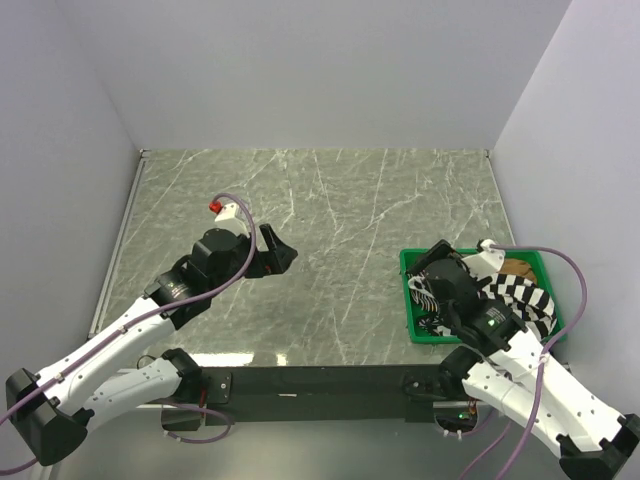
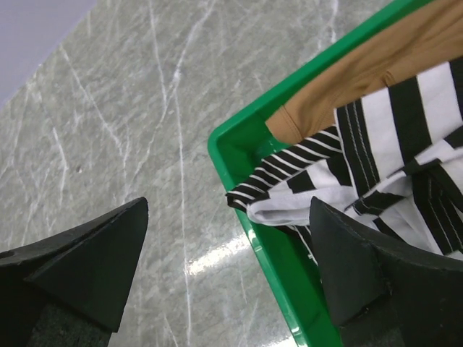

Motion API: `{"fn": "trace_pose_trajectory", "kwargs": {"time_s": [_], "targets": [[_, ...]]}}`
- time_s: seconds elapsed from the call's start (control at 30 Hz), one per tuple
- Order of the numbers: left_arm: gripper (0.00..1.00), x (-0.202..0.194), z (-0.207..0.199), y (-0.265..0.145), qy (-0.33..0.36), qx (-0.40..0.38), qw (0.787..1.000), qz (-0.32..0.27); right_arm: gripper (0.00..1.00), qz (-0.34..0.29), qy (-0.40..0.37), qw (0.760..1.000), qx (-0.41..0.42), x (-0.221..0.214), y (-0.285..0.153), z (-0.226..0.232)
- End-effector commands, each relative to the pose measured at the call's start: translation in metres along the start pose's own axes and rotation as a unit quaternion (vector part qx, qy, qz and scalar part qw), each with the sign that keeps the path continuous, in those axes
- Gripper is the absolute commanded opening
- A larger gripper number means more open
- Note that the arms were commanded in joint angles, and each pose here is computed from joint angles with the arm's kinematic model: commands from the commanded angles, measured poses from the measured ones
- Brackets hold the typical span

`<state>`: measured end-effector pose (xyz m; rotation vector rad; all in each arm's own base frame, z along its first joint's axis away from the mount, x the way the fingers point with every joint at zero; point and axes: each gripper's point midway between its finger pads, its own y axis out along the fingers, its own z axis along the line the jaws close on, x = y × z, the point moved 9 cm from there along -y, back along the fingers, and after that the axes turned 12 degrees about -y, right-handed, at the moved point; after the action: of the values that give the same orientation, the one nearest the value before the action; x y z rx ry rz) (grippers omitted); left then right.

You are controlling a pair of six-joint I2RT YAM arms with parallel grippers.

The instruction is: Fold and stack the tank tops

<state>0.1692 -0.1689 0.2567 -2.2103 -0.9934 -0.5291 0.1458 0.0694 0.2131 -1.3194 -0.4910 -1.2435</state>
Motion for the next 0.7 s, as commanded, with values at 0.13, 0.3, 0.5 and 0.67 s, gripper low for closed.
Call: {"fn": "trace_pose_trajectory", "kwargs": {"time_s": [0.13,0.3,0.5,0.67], "targets": [[0.99,0.020,-0.022,-0.014,-0.006,-0.033,0.999,-0.034,0.99,-0.009,0.047,0.998,-0.043,0.029,-0.010,0.009],[0.99,0.028,-0.026,-0.018,-0.022,-0.016,0.998,-0.054,0.96,0.049,0.069,0.987,-0.139,0.048,0.015,-0.004],[0.99,0.030,-0.026,-0.020,-0.039,-0.018,0.997,-0.065,0.92,0.134,0.118,0.960,-0.216,0.048,0.041,-0.036],[0.99,0.028,-0.027,-0.018,-0.047,-0.020,0.997,-0.061,0.91,0.142,0.163,0.939,-0.268,0.040,0.053,-0.058]]}}
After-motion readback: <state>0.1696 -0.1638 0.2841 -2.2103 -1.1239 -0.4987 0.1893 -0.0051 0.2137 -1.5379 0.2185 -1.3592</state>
